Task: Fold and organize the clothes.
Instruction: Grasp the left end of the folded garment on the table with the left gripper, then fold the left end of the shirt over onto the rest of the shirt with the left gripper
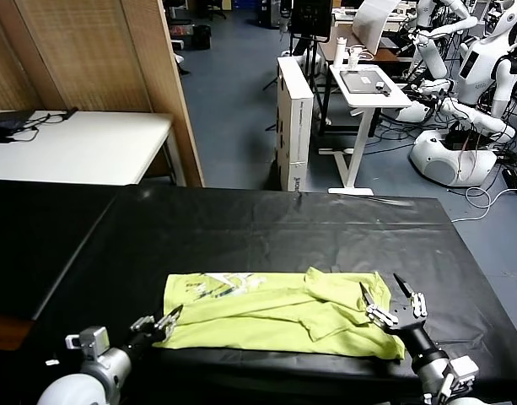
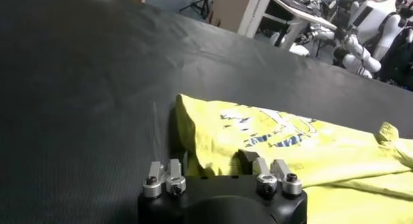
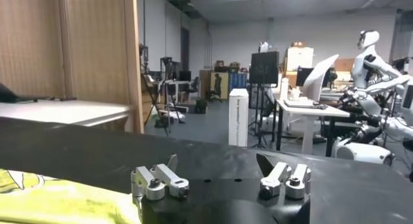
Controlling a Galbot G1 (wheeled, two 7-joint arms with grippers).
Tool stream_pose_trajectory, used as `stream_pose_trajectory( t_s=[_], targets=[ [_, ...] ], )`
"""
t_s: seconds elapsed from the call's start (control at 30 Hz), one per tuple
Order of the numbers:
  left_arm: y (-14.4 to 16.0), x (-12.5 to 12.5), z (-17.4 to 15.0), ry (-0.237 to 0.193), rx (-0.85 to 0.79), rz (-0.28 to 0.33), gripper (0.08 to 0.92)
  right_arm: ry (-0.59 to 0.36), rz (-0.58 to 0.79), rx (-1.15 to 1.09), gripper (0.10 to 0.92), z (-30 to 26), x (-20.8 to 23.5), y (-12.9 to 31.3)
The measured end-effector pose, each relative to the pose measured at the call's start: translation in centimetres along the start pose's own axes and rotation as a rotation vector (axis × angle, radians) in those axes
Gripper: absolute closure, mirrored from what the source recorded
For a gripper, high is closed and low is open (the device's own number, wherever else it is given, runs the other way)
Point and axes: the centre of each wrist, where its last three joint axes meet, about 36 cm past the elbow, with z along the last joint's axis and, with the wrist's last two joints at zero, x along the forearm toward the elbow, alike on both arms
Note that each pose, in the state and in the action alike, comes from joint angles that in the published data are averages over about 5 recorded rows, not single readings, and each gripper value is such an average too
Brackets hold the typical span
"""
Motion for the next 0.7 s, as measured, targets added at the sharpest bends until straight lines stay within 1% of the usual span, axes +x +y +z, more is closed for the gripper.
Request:
stream_pose_trajectory(
  t_s=[0.1, 0.2, 0.4, 0.53, 0.7],
  targets=[
    [-0.1, 0.0, 0.1, 0.001, -0.003, 0.004, 0.782, 0.000, 0.001, -0.001, 0.115, 0.0, -0.1, 0.1],
    [-0.1, 0.0, 0.0, -0.002, -0.004, 0.004, 0.818, 0.000, 0.005, -0.004, 0.115, 0.1, -0.2, 0.1],
    [0.2, 0.5, -0.8, -0.021, -0.040, -0.016, 0.823, 0.002, 0.028, -0.010, 0.115, 0.3, -0.4, 0.2],
    [0.6, 1.1, -1.5, -0.040, -0.088, -0.049, 0.823, 0.007, 0.046, -0.013, 0.115, 0.5, -0.7, 0.1],
    [1.9, 2.1, -2.5, -0.069, -0.147, -0.109, 0.823, 0.009, 0.056, -0.021, 0.115, 0.7, -1.0, 0.2]
  ],
)
